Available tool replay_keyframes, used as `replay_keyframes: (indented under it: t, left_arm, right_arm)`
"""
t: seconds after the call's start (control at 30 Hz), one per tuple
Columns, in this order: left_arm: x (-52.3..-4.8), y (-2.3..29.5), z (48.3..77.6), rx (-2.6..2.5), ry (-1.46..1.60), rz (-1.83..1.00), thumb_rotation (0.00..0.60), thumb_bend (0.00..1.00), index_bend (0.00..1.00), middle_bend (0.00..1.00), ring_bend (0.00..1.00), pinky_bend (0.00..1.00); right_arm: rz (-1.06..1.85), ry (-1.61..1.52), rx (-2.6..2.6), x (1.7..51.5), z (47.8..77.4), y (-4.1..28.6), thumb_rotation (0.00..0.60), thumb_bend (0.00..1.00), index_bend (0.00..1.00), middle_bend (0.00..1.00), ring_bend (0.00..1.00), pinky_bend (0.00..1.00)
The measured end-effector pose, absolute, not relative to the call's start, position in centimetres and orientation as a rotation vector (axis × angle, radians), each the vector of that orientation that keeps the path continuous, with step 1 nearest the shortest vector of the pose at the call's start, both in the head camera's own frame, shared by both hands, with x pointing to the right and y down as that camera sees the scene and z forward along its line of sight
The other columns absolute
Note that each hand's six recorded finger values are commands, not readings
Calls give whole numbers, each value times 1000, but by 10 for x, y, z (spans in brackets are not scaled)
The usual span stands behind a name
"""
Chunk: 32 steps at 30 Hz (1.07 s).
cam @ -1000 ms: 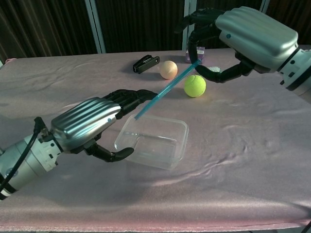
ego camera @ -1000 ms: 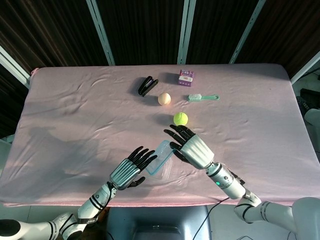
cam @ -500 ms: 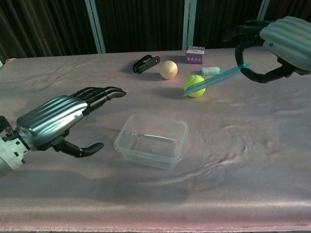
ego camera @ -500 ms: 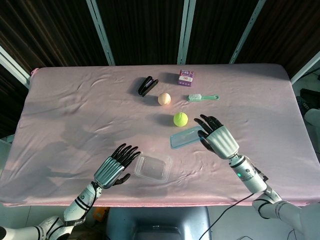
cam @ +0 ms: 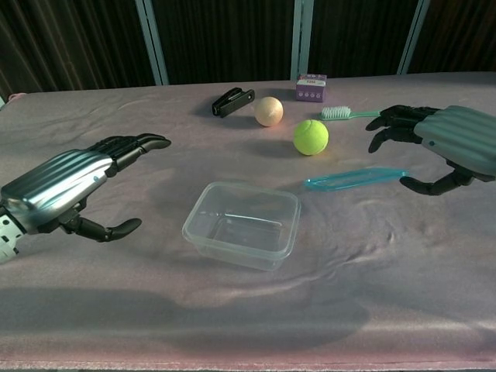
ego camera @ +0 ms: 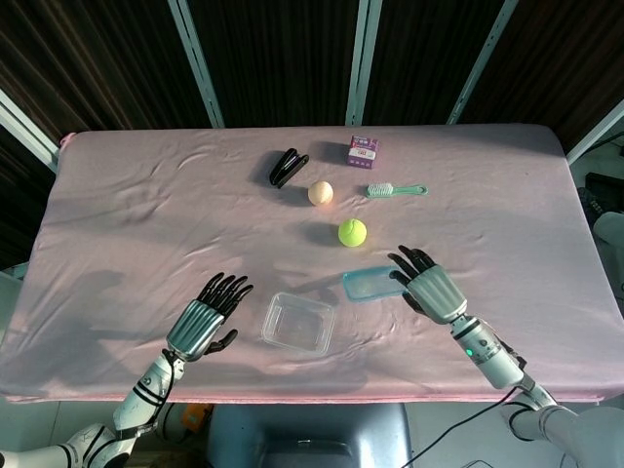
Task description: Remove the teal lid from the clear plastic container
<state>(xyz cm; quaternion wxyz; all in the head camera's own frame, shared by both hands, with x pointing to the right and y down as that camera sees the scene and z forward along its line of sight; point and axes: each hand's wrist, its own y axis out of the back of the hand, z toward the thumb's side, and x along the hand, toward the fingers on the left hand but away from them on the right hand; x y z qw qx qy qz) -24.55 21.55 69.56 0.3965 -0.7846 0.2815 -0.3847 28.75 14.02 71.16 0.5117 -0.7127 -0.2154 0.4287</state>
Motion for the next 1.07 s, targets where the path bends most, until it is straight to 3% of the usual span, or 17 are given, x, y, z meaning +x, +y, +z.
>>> replay_keyframes:
  t: [0.07, 0.2, 0.43, 0.67, 0.87, 1.07]
  left_arm:
    - [-251, 215, 695, -1986, 717, -989, 600, 312, 0, 0, 0, 0]
    - [-264, 213, 689, -1982, 729, -1021, 600, 313, 0, 0, 0, 0]
    - [-304, 213, 663, -1947, 728, -1150, 600, 325, 0, 0, 0, 0]
    - [-381, 229, 610, -1831, 834, -1382, 600, 326, 0, 0, 0, 0]
    - [-438, 256, 593, -1662, 967, -1488, 600, 325, 0, 0, 0, 0]
    - [-451, 265, 598, -1628, 997, -1531, 600, 326, 0, 0, 0, 0]
  right_arm:
    - [1057, -502, -1757, 290, 712, 146, 600, 220, 11, 18, 0, 80]
    - [1099, -471, -1844, 295, 704, 156, 600, 153, 0, 0, 0, 8]
    - [1184, -453, -1933, 317, 660, 176, 600, 150, 0, 0, 0, 0]
    - [1393, -573, -1679, 379, 597, 200, 600, 149, 0, 0, 0, 0]
    - [1584, -809, -1439, 438, 555, 240, 600, 149, 0, 0, 0, 0]
    - [1621, -865, -1426, 457, 555, 253, 600, 149, 0, 0, 0, 0]
